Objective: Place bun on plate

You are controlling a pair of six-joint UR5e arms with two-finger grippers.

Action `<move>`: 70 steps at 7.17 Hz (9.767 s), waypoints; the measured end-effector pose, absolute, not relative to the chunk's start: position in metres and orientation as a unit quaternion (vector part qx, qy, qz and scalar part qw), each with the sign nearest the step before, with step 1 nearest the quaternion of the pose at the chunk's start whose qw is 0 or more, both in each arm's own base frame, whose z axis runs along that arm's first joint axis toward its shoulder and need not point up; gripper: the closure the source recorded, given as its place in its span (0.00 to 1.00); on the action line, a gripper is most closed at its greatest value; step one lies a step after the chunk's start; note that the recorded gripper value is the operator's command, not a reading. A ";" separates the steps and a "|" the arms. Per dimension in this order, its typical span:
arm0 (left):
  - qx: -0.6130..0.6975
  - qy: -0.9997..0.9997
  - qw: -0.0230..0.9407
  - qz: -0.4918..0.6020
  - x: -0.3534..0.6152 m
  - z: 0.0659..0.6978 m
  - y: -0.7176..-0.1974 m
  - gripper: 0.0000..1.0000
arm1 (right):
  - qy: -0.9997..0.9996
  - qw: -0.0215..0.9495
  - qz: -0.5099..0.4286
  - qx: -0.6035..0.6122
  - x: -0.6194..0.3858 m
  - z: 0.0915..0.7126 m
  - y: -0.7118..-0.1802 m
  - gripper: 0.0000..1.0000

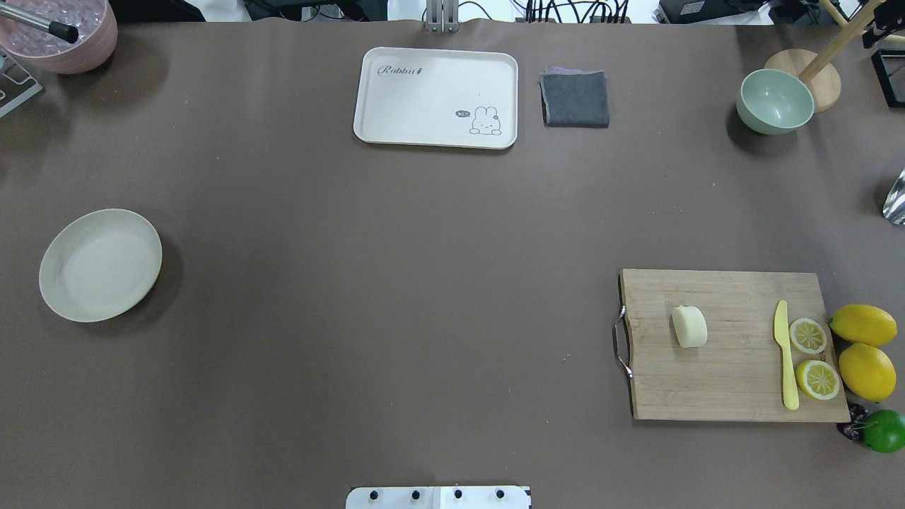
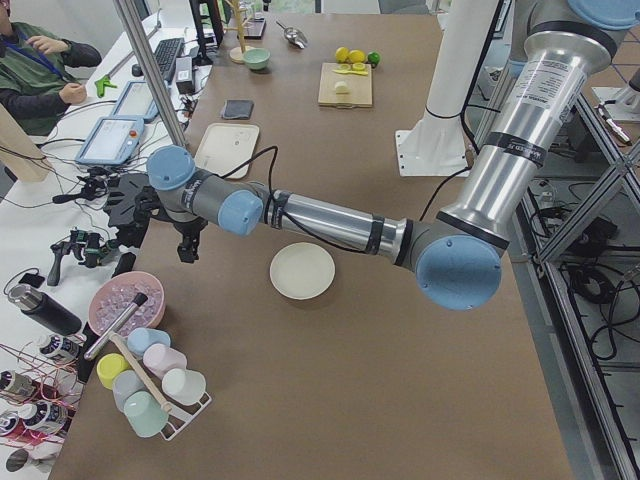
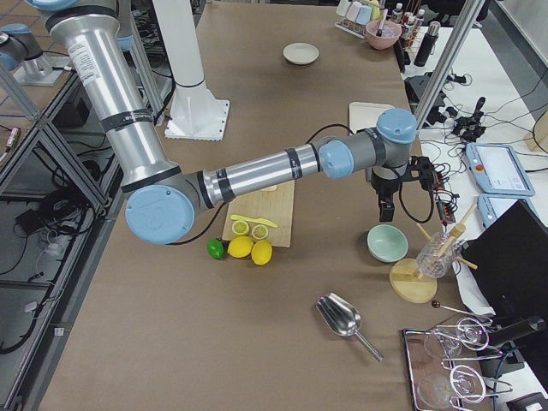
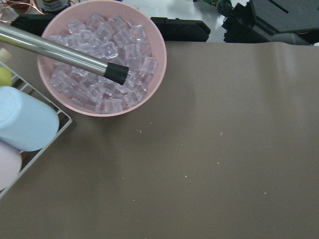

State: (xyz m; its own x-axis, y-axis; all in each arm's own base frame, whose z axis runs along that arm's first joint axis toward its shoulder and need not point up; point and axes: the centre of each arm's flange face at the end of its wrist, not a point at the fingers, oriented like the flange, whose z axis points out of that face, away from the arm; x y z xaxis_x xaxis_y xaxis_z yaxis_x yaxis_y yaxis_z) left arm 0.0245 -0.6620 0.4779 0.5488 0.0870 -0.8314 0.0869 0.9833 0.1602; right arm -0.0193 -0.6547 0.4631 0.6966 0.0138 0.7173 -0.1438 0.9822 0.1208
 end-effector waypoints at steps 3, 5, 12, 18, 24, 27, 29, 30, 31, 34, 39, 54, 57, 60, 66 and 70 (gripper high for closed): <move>0.101 0.489 0.864 0.060 0.085 0.538 -0.607 0.02 | -0.386 0.918 0.037 0.082 -0.027 0.465 -0.653 0.00; 0.108 0.494 0.859 0.085 0.100 0.573 -0.578 0.03 | -0.386 0.918 0.035 0.085 -0.027 0.463 -0.651 0.00; 0.082 0.494 0.853 0.147 0.169 0.644 -0.539 0.40 | -0.385 0.918 0.031 0.090 -0.030 0.457 -0.649 0.00; 0.084 0.492 0.850 0.166 0.189 0.646 -0.531 1.00 | -0.383 0.919 0.030 0.091 -0.032 0.456 -0.650 0.00; 0.106 0.515 0.831 0.179 0.201 0.594 -0.554 1.00 | -0.381 0.919 0.025 0.095 -0.038 0.451 -0.650 0.00; 0.120 0.559 0.808 0.142 0.235 0.466 -0.612 1.00 | -0.382 0.919 0.018 0.091 -0.047 0.451 -0.651 0.00; 0.129 0.572 0.801 0.120 0.277 0.387 -0.629 1.00 | -0.383 0.919 0.007 0.087 -0.064 0.449 -0.652 0.00; 0.133 0.578 0.798 0.108 0.299 0.354 -0.628 1.00 | -0.384 0.919 0.002 0.085 -0.072 0.448 -0.652 0.00; 0.141 0.578 0.798 0.099 0.330 0.327 -0.619 1.00 | -0.386 0.918 -0.003 0.087 -0.076 0.445 -0.651 0.00; 0.169 0.577 0.795 0.077 0.415 0.279 -0.567 1.00 | -0.389 0.916 -0.010 0.091 -0.082 0.437 -0.648 0.00; 0.185 0.574 0.794 0.082 0.514 0.265 -0.477 0.04 | -0.394 0.913 -0.023 0.099 -0.094 0.420 -0.652 0.00; 0.272 0.482 0.832 -0.030 0.273 0.361 -0.650 0.02 | -0.394 0.917 -0.056 -0.024 -0.301 0.418 -0.432 0.00; 0.280 0.479 0.831 -0.033 0.270 0.371 -0.649 0.02 | -0.358 0.931 -0.067 -0.020 -0.328 0.437 -0.404 0.00; 0.286 0.473 0.832 -0.040 0.267 0.373 -0.650 0.02 | -0.354 0.932 -0.084 -0.011 -0.349 0.450 -0.393 0.01; 0.301 0.454 0.836 -0.058 0.263 0.382 -0.649 0.02 | -0.363 0.926 -0.101 -0.011 -0.355 0.450 -0.376 1.00; 0.318 0.462 0.826 -0.057 0.269 0.383 -0.640 0.02 | -0.397 0.913 -0.085 0.034 -0.334 0.397 -0.399 1.00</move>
